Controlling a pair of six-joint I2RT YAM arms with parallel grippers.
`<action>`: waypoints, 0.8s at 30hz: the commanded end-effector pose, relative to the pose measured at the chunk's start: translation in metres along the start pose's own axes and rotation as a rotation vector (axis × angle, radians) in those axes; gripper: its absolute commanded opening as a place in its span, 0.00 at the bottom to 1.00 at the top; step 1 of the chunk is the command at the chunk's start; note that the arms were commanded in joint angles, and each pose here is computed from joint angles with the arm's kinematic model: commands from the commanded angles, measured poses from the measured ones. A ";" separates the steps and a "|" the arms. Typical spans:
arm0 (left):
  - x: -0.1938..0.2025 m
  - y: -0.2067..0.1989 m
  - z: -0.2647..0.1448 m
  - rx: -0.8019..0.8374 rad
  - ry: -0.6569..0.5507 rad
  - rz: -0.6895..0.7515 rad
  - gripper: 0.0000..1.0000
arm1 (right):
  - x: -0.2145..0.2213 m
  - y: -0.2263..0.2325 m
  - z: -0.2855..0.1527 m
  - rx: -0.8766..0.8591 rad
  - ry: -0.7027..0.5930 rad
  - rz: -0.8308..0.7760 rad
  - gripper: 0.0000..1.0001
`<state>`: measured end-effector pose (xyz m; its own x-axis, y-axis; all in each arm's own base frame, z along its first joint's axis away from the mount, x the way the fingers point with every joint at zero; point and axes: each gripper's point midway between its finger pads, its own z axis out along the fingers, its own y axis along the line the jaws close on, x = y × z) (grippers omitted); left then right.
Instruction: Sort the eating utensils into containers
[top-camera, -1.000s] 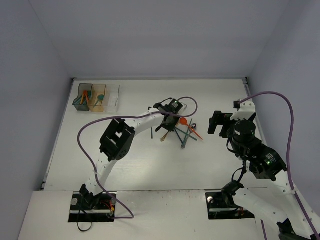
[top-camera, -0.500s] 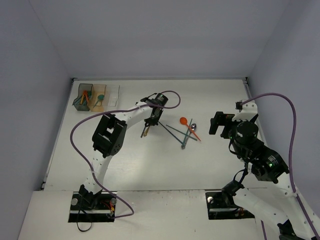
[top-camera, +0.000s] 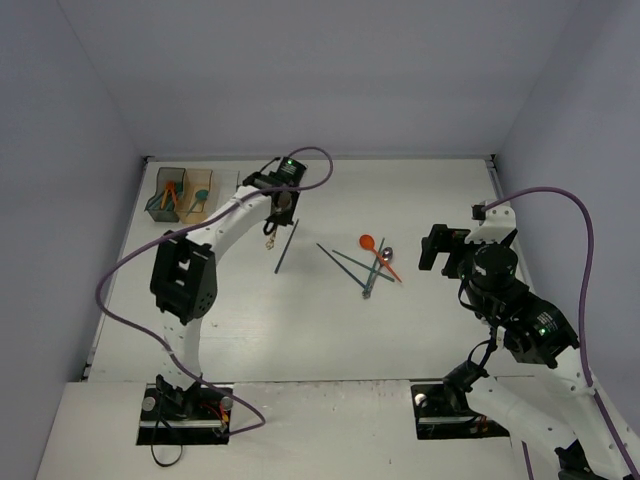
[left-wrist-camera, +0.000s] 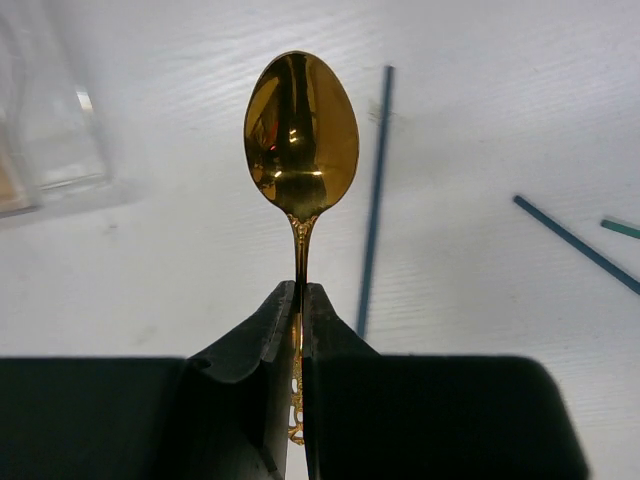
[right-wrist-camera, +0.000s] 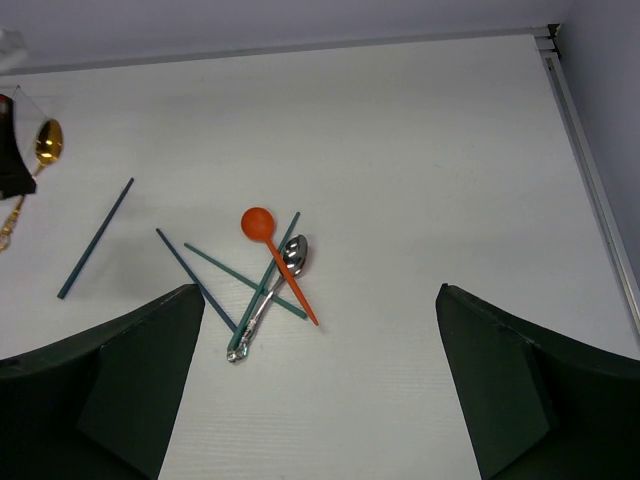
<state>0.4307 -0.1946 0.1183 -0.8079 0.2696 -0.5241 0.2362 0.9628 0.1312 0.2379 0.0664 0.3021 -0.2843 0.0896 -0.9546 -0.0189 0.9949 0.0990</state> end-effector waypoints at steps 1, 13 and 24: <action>-0.033 0.077 -0.053 -0.071 -0.098 -0.075 0.00 | -0.012 -0.001 0.003 0.025 -0.043 0.029 1.00; -0.040 0.220 -0.032 -0.177 -0.028 -0.174 0.00 | -0.003 0.002 0.014 0.038 -0.003 0.005 1.00; -0.036 0.274 0.010 -0.214 0.022 -0.249 0.00 | 0.003 0.003 0.022 0.055 0.024 -0.023 1.00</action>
<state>0.5195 0.0373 0.1344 -0.8781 0.0367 -0.4770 -0.0561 0.9823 0.1788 0.2490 0.0737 0.2858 -0.3423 0.0500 -0.9383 -0.0138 0.9982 0.0582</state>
